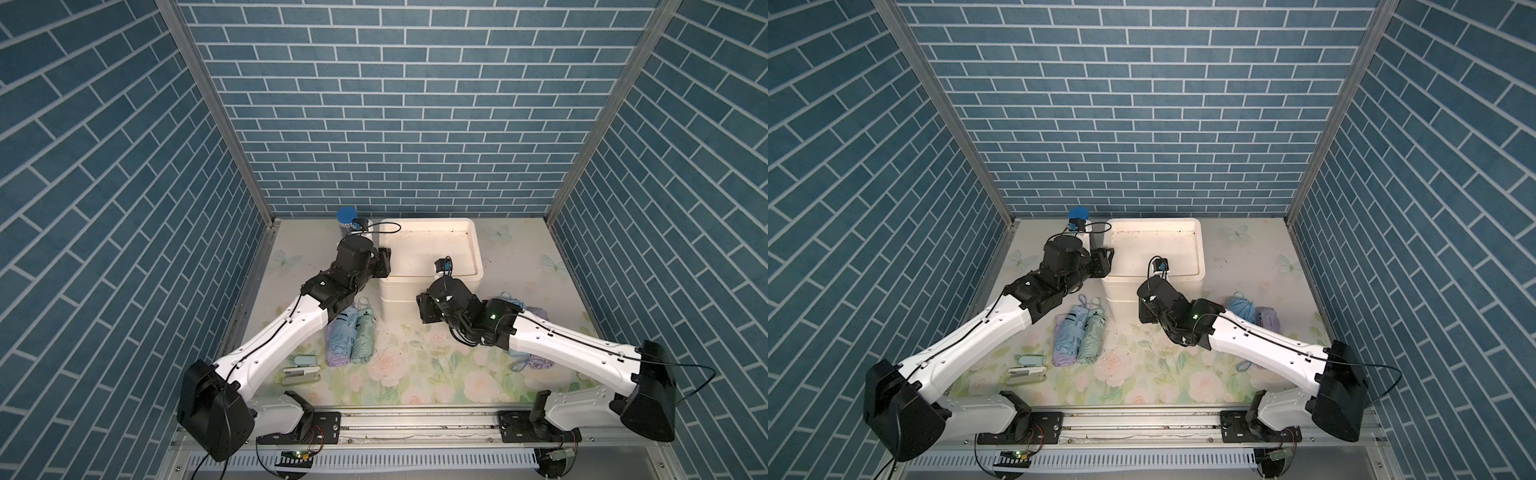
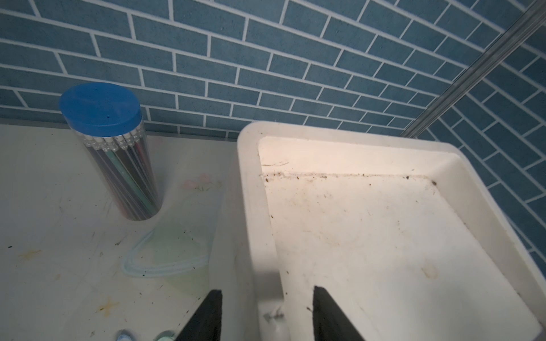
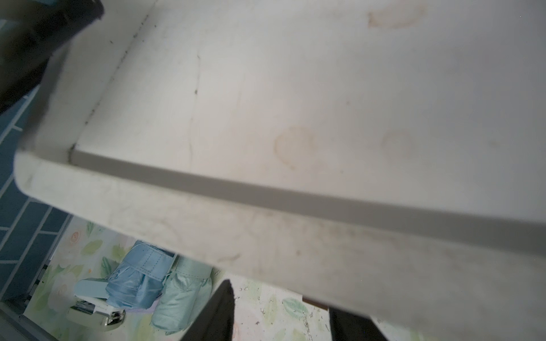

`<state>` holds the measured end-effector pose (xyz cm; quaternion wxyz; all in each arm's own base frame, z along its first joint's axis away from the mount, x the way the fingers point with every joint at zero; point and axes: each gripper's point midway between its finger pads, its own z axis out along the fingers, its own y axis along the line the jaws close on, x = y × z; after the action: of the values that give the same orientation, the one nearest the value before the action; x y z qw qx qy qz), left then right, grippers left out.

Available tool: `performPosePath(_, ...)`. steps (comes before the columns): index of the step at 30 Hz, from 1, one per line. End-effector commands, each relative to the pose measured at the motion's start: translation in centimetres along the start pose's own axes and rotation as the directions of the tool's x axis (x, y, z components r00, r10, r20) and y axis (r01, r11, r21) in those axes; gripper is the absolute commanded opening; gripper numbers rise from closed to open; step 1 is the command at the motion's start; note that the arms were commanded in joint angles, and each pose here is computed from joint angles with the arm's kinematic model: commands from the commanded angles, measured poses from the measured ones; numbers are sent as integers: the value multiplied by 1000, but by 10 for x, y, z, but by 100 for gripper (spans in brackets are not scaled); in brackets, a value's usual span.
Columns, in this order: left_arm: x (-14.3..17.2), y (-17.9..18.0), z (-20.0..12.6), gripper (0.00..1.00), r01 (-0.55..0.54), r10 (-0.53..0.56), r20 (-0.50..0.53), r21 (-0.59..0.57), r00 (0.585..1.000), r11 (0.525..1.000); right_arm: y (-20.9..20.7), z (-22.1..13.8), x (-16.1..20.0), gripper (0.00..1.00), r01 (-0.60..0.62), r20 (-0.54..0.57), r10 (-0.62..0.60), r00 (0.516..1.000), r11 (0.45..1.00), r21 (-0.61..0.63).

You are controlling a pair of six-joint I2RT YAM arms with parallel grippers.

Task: Place the umbrella in the drawer by color
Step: Open the drawer in the storage box.

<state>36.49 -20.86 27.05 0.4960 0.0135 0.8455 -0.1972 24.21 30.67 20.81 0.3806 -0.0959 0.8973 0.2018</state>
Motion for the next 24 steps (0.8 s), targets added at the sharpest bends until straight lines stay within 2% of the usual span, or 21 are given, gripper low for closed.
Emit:
performPosePath(1, 12, 1, 6, 46, -2, 2, -31, 0, 1000, 1000, -4, 3, -18, 51, -43, 76, 39, 996, 998, 41)
performPosePath(6, 14, 1, 9, 39, -11, 11, -36, 0, 999, 1000, -14, 6, -23, 51, -55, 83, 47, 995, 994, 98)
performPosePath(10, 17, 4, 11, 34, -14, 14, -42, -17, 999, 1000, -15, 13, -27, 48, -58, 79, 50, 996, 994, 98)
performPosePath(16, 20, 8, 14, 24, -34, 32, -51, -34, 998, 999, -11, 17, -33, 29, -42, 77, 35, 996, 995, 96)
performPosePath(23, 22, 11, 19, 10, -23, 20, -54, -55, 998, 998, -20, 13, -36, 0, -30, 92, 19, 996, 992, 123)
performPosePath(24, 23, 12, 20, 6, -17, 13, -55, -62, 998, 998, -23, 12, -37, 0, -33, 89, 23, 996, 992, 124)
